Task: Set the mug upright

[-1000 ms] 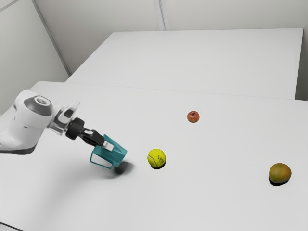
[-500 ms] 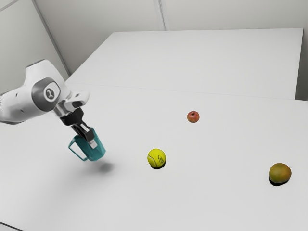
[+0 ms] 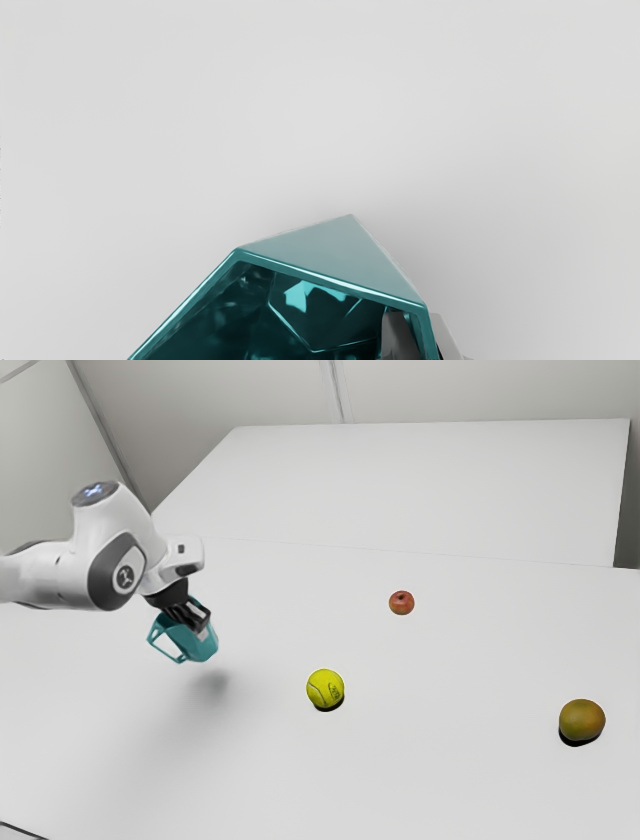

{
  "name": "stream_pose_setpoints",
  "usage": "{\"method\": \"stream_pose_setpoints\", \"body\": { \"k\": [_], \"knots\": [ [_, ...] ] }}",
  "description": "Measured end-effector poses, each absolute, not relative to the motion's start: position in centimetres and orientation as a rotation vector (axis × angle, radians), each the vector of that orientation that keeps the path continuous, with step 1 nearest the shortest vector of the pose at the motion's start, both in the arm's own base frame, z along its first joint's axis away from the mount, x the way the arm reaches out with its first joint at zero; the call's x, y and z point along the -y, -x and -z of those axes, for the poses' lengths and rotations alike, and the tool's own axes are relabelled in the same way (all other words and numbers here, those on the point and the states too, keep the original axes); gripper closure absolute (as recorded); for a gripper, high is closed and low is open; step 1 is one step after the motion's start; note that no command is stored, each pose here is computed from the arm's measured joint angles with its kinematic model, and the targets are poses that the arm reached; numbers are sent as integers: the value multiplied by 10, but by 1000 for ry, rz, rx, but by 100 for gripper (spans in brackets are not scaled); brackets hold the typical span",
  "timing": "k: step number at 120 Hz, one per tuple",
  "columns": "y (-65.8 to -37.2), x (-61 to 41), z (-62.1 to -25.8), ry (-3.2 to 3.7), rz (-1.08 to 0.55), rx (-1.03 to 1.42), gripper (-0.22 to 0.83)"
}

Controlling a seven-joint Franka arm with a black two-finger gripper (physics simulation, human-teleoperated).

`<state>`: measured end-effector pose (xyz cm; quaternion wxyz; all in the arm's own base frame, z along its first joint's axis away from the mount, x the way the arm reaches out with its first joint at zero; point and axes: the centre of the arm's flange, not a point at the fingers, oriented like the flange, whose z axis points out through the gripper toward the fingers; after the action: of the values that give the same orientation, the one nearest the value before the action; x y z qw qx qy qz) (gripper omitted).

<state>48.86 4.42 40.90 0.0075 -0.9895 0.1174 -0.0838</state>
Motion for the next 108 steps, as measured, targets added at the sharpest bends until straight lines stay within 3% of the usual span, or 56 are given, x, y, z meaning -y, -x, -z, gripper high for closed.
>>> {"method": "stream_pose_setpoints", "body": {
  "k": [36, 108],
  "knots": [
    [-487, -35, -389, 3093, 346, -167, 78],
    [-485, -29, -350, 3135, 147, 81, 75]
  ]
}}
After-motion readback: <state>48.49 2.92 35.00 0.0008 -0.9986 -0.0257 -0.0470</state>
